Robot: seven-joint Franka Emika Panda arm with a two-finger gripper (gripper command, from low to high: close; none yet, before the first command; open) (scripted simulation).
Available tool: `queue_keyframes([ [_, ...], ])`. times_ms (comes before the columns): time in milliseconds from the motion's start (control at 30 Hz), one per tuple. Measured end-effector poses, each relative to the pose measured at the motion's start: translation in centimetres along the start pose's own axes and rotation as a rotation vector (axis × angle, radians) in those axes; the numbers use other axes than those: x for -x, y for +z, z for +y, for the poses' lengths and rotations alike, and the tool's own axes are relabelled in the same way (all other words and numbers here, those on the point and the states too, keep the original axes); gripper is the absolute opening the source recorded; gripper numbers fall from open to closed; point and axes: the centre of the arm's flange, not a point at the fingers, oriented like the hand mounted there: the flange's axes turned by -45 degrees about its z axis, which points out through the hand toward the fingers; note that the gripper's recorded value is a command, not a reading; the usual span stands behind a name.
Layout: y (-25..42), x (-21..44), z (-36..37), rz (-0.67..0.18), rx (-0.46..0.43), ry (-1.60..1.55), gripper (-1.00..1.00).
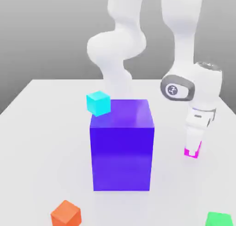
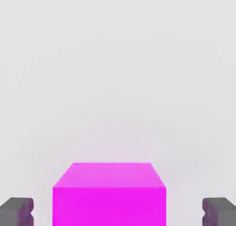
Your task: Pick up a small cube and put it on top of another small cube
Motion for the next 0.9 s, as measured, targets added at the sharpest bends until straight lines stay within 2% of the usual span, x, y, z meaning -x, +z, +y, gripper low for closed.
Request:
queue_keyframes([
  [233,0.1,0.0,0.0,0.000,0.000,0.000,-1.00],
  [800,-6.4,-0.2,-0.1,-0.001,0.002,-0.009,-1.00],
  [900,-7.2,-2.2,2.6,-0.002,0.021,-0.021,-1.00],
])
